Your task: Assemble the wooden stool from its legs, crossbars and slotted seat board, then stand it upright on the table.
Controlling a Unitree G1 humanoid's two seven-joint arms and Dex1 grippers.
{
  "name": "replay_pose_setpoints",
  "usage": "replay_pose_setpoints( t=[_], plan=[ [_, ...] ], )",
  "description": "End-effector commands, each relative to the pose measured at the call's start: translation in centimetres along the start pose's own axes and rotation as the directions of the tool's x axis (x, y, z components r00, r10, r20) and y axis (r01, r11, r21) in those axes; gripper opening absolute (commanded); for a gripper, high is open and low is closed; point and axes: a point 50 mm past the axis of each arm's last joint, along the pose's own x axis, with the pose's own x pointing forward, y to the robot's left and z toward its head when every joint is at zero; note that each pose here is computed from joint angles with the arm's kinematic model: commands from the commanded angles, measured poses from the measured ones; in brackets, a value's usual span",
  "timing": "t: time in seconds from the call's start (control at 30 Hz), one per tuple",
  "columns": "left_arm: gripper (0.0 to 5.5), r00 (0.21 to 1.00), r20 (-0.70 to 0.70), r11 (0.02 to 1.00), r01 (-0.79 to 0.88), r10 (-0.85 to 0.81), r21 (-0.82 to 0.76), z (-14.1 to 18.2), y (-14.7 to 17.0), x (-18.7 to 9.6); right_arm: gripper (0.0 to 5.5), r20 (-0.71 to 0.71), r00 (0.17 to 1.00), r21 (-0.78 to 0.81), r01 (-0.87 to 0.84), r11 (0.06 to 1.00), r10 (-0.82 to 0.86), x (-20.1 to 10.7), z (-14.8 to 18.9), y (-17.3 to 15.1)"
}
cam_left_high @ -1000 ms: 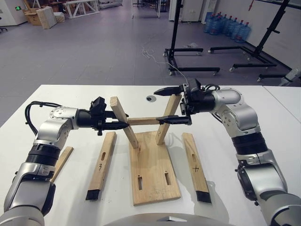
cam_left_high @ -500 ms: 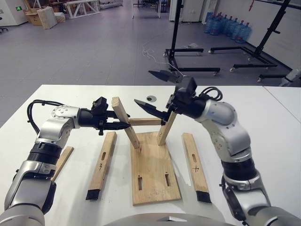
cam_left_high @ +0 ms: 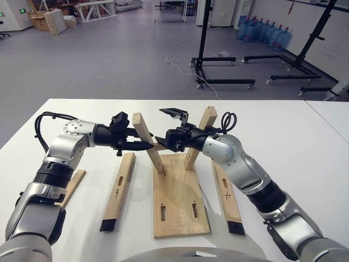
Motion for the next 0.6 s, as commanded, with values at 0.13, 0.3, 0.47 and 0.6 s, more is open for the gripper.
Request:
replay_pose_setpoints(
  t=[0.13,0.3,0.47,0.6],
  plan=[
    [2.01,0.979,-0.192,0.989,0.044,-0.072,-0.143,-4.8,-1.1,2.0,4.75,-0.153,0.916,0.194,-0.341,0.92,0.372,-0.8,-3.9,6.2],
    [2.01,0.979,-0.199,0.988,0.015,-0.045,-0.151,-5.4,-1.2,1.3,4.75,-0.017,0.986,0.199,-0.162,0.966,0.169,-1.0,-2.2,1.7],
    [2.01,0.983,-0.182,0.99,0.01,-0.035,-0.141,-5.2,-1.1,1.1,4.75,0.355,0.921,0.479,-0.03,0.877,-0.162,-4.0,1.2,-5.0],
    [2.01,0.986,-0.16,0.992,0.021,-0.041,-0.126,-4.7,-1.0,1.0,4.75,0.539,0.746,0.646,-0.068,0.76,-0.391,-8.6,1.9,-11.4]
  ],
)
